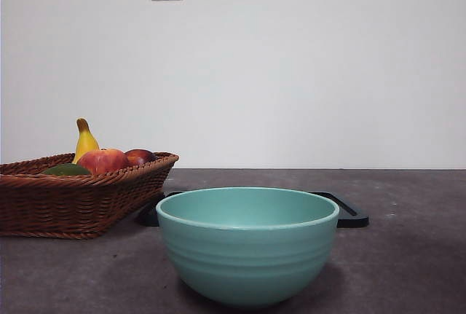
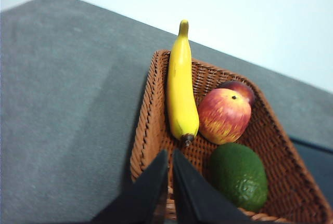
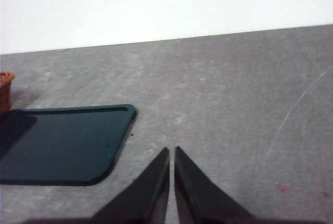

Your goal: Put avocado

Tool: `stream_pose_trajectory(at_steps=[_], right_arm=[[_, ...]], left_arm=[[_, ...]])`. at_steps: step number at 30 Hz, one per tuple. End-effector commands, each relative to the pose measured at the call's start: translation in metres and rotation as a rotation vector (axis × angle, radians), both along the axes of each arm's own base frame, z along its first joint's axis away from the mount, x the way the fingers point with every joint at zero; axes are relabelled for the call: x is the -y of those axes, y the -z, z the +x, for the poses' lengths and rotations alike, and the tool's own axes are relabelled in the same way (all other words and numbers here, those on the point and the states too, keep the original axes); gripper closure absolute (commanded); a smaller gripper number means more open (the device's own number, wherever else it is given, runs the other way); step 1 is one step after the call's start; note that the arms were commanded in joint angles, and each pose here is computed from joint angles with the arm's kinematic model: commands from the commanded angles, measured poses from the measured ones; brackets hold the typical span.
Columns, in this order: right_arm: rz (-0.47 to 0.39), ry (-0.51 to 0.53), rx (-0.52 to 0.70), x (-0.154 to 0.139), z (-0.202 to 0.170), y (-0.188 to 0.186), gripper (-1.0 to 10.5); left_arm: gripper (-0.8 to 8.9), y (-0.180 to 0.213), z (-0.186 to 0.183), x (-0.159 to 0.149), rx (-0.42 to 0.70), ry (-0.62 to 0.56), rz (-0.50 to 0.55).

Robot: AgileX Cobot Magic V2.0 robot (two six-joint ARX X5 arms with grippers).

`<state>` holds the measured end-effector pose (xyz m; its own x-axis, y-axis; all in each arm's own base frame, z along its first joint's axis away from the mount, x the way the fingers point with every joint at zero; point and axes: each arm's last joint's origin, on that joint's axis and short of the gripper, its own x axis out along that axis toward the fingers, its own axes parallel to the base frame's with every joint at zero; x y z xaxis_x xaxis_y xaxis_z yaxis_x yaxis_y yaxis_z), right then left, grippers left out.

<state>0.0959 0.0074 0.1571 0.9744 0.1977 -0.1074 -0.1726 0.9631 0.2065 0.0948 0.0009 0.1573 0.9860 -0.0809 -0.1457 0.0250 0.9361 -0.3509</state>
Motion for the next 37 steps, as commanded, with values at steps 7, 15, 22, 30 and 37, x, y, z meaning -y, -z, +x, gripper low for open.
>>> stream_pose_trajectory(at_steps=[7,15,22,30,37], right_arm=[[0.128,0.001,0.019,0.000,-0.004,-0.019,9.4],[0.141,0.003,-0.033,0.000,-0.013,-0.059,9.4],[0.117,-0.135,-0.215,-0.004,-0.013,-0.098,9.4],[0.064,-0.340,-0.482,-0.011,0.002,-0.132,9.4],[-0.033,-0.569,-0.632,-0.032,0.009,-0.157,9.4]], left_arm=[[7.99,-0.016,-0.005,0.001,-0.024,0.015,-0.123],[7.99,-0.057,-0.012,0.003,-0.083,0.054,-0.116],[7.99,-0.090,-0.009,0.006,-0.236,0.208,-0.047],[7.99,-0.116,0.001,0.012,-0.423,0.412,0.012],[7.99,-0.139,0.006,0.024,-0.562,0.574,0.048]])
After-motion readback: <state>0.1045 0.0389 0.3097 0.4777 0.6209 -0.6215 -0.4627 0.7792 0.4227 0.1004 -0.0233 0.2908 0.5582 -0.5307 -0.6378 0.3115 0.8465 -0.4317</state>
